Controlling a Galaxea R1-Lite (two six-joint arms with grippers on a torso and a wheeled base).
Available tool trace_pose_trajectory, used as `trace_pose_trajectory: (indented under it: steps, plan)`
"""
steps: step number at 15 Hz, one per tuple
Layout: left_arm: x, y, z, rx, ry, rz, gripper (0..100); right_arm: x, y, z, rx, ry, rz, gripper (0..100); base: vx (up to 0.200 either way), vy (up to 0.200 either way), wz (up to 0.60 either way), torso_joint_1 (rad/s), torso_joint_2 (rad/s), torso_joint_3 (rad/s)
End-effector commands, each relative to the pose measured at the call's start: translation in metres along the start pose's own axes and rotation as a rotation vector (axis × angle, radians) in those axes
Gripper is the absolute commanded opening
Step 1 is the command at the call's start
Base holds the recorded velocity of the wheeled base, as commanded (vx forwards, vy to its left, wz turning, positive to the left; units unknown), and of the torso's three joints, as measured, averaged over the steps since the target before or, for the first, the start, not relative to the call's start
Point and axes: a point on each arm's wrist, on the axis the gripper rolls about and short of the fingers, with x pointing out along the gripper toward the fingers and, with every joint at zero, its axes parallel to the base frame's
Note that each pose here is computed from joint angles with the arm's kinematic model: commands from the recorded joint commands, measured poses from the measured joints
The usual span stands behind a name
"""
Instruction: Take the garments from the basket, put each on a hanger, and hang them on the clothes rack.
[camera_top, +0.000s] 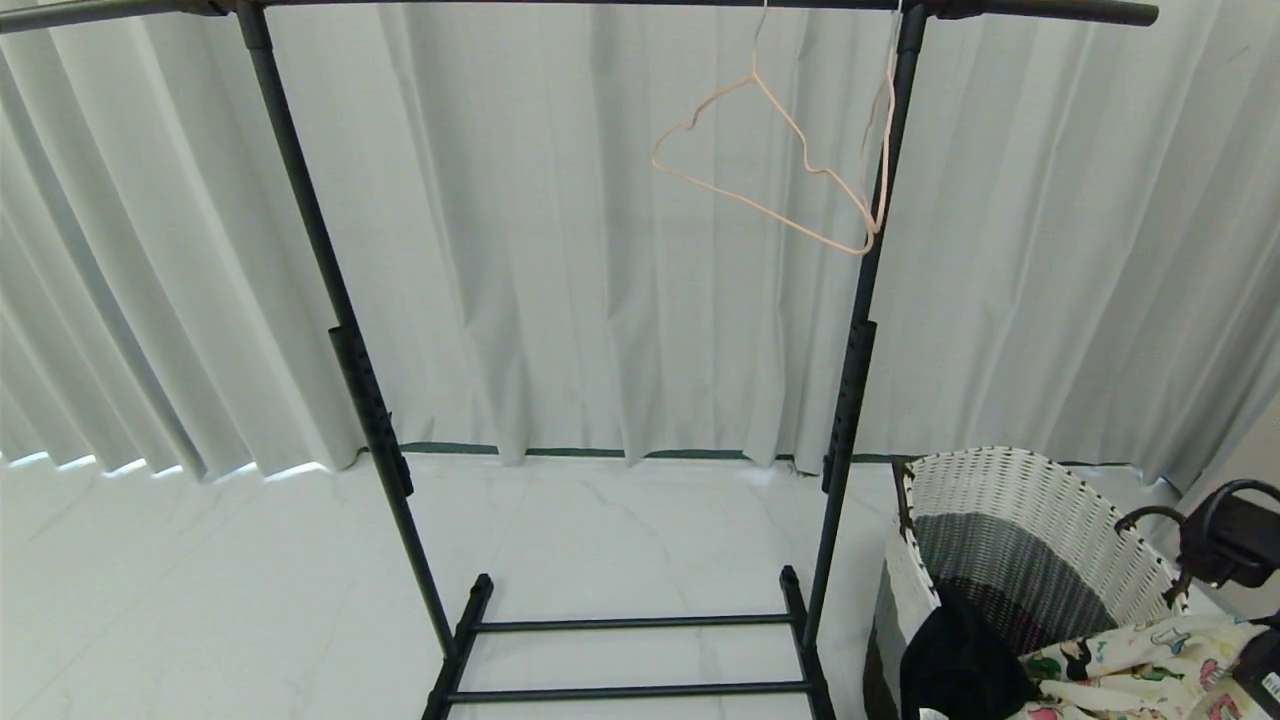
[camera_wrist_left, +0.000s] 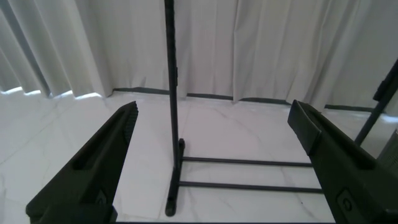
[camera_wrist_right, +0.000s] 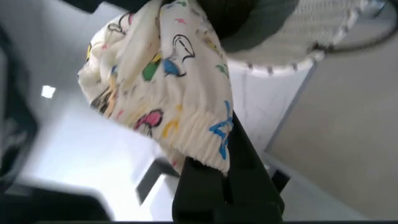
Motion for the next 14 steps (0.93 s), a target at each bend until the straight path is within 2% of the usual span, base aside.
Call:
trace_pose_trajectory:
  steps: [1, 4, 6, 8, 11, 14]
  plan:
    - [0.0, 0.0, 0.0, 0.0, 0.0, 0.001, 100, -0.03, -0.004, 0.002, 0.016, -0.134, -0.063, 0, -0.2, 0.0, 0.0, -0.007, 0.0, 0.002]
    - [0.0, 0.0, 0.0, 0.0, 0.0, 0.001, 100, -0.054, -0.007, 0.011, 0.004, -0.186, -0.038, 0, -0.2, 0.0, 0.0, 0.001, 0.0, 0.005]
    - [0.0, 0.0, 0.0, 0.0, 0.0, 0.001, 100, -0.07, -0.004, 0.021, 0.009, -0.234, 0.022, 0, -0.2, 0.0, 0.0, 0.0, 0.0, 0.002]
    - [0.0, 0.0, 0.0, 0.0, 0.0, 0.001, 100, -0.089, -0.006, 0.03, -0.01, -0.236, 0.077, 0, -0.2, 0.0, 0.0, -0.002, 0.0, 0.005]
    - [0.0, 0.0, 0.0, 0.003, 0.0, 0.001, 100, -0.113, -0.006, 0.037, -0.008, -0.242, 0.16, 0, 0.0, 0.0, 0.0, 0.0, 0.0, 0.0]
    - [0.0, 0.0, 0.0, 0.009, 0.0, 0.001, 100, -0.128, 0.003, 0.042, -0.014, -0.244, 0.278, 0, 0.0, 0.0, 0.0, 0.0, 0.0, 0.0]
